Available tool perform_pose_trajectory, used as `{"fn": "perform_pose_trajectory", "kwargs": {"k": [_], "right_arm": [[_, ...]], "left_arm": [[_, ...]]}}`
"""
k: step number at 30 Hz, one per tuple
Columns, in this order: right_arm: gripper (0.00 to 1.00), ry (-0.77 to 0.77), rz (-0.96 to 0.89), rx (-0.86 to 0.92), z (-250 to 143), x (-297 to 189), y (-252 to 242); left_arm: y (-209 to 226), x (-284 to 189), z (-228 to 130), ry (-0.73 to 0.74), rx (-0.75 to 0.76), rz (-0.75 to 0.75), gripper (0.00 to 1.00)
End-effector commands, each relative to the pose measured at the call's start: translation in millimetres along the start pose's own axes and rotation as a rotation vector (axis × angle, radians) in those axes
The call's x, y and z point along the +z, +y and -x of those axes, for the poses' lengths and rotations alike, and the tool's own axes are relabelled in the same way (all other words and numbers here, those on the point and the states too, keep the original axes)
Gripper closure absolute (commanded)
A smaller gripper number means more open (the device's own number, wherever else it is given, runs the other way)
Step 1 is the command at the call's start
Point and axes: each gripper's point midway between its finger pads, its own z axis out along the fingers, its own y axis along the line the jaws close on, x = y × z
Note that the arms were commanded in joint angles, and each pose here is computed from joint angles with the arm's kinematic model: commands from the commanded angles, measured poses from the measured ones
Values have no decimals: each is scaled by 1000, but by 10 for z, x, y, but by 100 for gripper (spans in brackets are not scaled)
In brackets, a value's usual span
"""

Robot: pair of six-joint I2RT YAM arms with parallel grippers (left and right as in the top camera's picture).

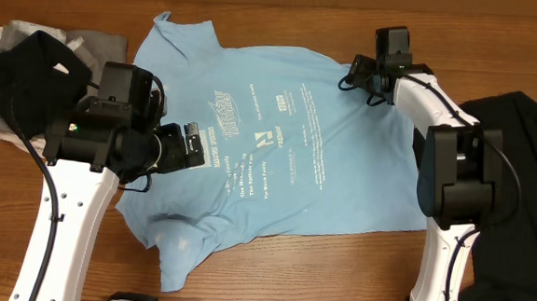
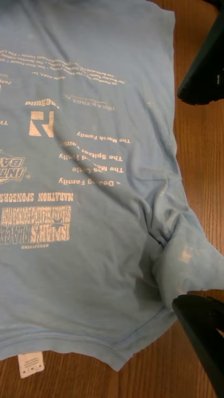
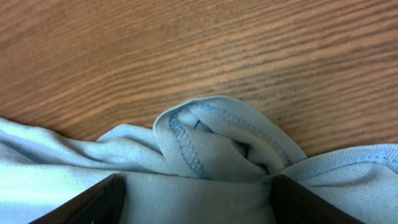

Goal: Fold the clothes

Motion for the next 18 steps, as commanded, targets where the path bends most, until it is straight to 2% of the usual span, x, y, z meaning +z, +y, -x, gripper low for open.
{"fn": "perform_pose_trajectory", "kwargs": {"k": [1, 7, 18], "right_arm": [[22, -28, 24, 27, 146, 27, 78], [28, -97, 1, 30, 368, -42, 88], [31, -93, -18, 30, 344, -17, 49]], "left_arm": [[-21, -20, -19, -2, 30, -13, 0], [-19, -21, -18, -4, 30, -11, 0], [-18, -20, -16, -4, 30, -11, 0]]}}
